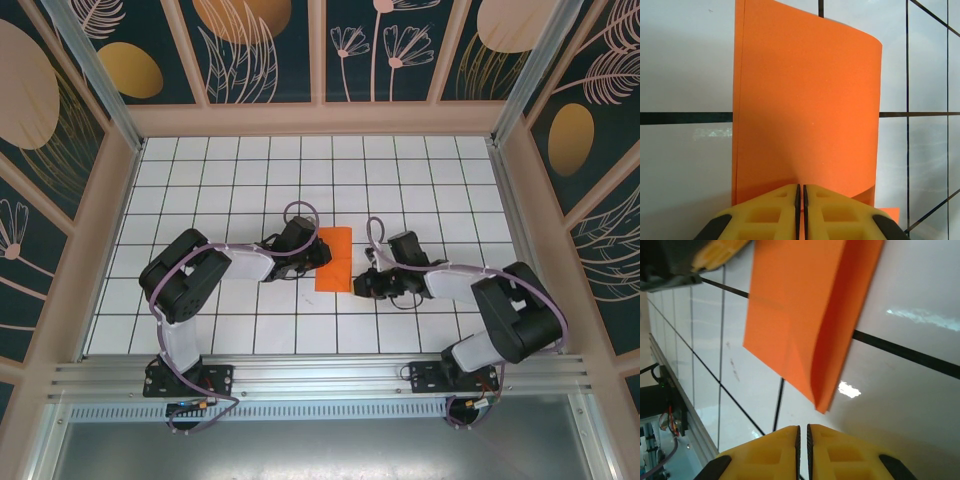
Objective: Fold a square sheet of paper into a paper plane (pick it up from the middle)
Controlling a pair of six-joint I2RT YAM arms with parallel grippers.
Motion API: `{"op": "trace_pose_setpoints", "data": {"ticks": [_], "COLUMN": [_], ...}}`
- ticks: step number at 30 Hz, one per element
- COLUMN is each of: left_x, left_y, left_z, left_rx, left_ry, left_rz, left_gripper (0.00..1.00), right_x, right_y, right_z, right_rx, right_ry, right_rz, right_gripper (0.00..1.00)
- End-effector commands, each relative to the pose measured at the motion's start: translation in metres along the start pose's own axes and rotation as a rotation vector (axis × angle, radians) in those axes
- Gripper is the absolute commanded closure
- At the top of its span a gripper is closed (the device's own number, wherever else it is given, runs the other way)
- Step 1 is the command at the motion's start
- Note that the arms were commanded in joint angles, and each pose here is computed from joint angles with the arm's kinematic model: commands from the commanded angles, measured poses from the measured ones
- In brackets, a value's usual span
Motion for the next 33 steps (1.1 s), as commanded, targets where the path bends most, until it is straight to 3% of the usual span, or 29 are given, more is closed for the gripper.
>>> {"op": "trace_pose_setpoints", "data": {"ticks": [1, 10, 21, 27, 33], "left_x": [-0.009, -0.004, 0.015, 0.009, -0.008], "left_y": [0.02, 0.01, -0.031, -0.042, -0.035], "left_z": [-0.008, -0.008, 0.015, 0.028, 0.018], "left_rx": [0.066, 0.044, -0.043, -0.154, -0.227], "left_ry": [0.036, 0.035, -0.012, 0.012, 0.085], "left_rz": [0.004, -0.009, -0.05, -0.014, 0.026], "left_gripper": [0.85, 0.84, 0.76, 0.8, 0.85], "right_x": [0.022, 0.039, 0.011, 0.009, 0.011], "right_y": [0.027, 0.011, -0.03, -0.034, -0.034], "right_z": [0.009, -0.022, -0.038, -0.039, -0.039], "right_rx": [0.094, 0.061, -0.071, -0.088, -0.09], "right_ry": [-0.048, -0.01, 0.053, 0.055, 0.051], "right_rz": [0.033, -0.005, -0.095, -0.102, -0.101], "right_gripper": [0.84, 0.85, 0.87, 0.88, 0.88]}}
Point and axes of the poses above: each hand's point on the last joint's axis, 136 mm out from that joint toward the fingers, its own z axis back along the fingers, its own y axis along the line the jaws close on, x = y × z, the point moved 5 cm from there along z, back along the fingers, and after that the axes turned 5 degrees about z, right-handed, at the moved point
